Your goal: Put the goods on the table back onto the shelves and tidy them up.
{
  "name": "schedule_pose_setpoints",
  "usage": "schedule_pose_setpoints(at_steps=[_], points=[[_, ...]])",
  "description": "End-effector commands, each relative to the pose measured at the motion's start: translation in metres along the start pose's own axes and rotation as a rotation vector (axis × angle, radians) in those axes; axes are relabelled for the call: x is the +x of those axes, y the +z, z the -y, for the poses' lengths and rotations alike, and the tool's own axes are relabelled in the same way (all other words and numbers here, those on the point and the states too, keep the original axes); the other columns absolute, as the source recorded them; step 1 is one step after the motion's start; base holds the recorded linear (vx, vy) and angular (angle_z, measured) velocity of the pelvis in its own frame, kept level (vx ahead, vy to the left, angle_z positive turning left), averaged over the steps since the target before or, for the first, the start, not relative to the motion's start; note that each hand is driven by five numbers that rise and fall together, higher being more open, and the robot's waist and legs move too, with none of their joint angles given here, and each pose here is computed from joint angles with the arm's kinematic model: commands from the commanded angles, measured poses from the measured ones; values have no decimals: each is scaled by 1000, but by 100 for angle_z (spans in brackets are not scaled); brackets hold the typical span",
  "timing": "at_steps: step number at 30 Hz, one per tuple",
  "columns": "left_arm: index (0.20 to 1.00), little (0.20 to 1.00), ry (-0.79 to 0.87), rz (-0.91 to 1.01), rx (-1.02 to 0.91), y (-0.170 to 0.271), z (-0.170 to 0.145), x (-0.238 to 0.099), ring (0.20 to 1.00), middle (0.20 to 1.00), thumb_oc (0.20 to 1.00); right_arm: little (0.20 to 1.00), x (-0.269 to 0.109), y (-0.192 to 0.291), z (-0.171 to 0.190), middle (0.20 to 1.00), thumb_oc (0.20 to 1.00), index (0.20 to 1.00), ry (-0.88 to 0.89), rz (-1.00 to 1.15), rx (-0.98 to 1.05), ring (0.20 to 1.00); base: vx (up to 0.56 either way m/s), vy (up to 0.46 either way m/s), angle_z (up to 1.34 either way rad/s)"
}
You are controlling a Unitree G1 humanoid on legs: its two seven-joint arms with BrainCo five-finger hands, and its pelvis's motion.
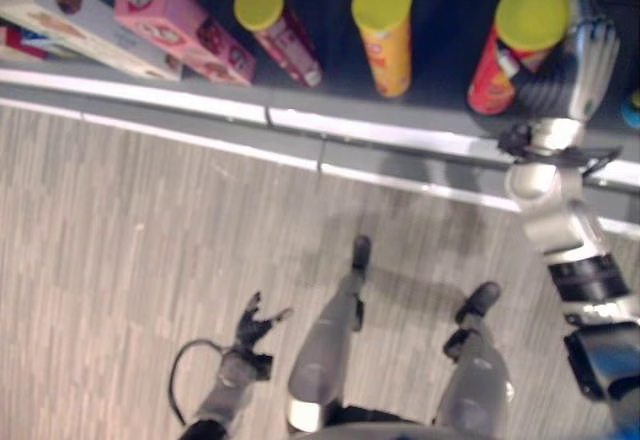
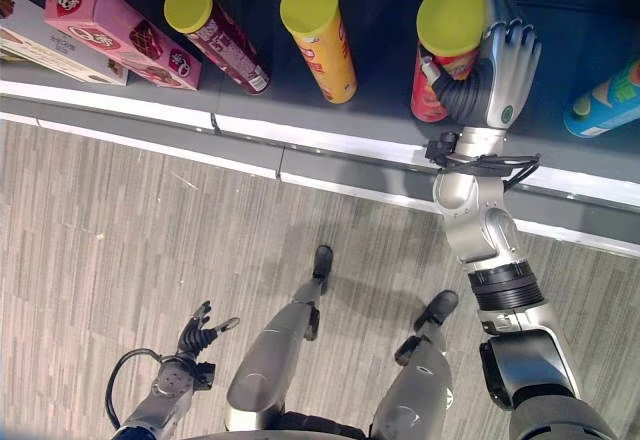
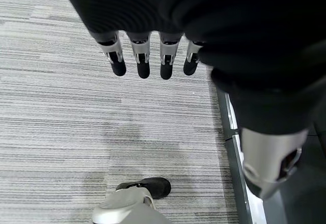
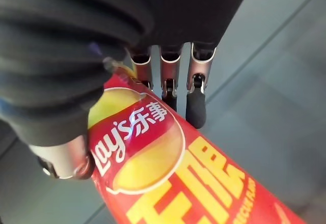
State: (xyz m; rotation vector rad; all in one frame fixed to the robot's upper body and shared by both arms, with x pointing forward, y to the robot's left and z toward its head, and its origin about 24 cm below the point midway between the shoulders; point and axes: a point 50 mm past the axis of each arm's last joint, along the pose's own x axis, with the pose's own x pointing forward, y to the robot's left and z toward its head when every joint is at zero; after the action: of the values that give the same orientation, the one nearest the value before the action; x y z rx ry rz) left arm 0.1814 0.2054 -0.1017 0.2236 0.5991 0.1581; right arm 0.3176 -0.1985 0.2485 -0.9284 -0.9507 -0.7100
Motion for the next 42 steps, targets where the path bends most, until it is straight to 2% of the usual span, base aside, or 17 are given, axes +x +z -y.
schedule_pose_setpoints(at_steps=[1, 9, 22, 42], points=[[1000, 1000, 26, 14, 16, 2, -7, 2, 1000, 1000, 1000, 200, 10, 10, 13, 200, 200, 200, -96, 58, 37, 200, 0, 0, 0], [1000, 1000, 19, 29, 17, 6, -4, 3, 1000, 1000, 1000, 200, 3, 1, 13, 200, 200, 200, -81, 34, -2, 200, 0, 0, 0], [1000, 1000, 26, 48, 9, 11, -4, 5, 1000, 1000, 1000, 200, 14, -7, 19, 200, 200, 200, -147, 21, -54, 200, 0, 0, 0], [1000, 1000, 41, 23, 5, 8, -1, 7, 1000, 1000, 1000, 200, 12, -6, 16, 200, 200, 200, -139, 11, -43, 200, 0, 0, 0]])
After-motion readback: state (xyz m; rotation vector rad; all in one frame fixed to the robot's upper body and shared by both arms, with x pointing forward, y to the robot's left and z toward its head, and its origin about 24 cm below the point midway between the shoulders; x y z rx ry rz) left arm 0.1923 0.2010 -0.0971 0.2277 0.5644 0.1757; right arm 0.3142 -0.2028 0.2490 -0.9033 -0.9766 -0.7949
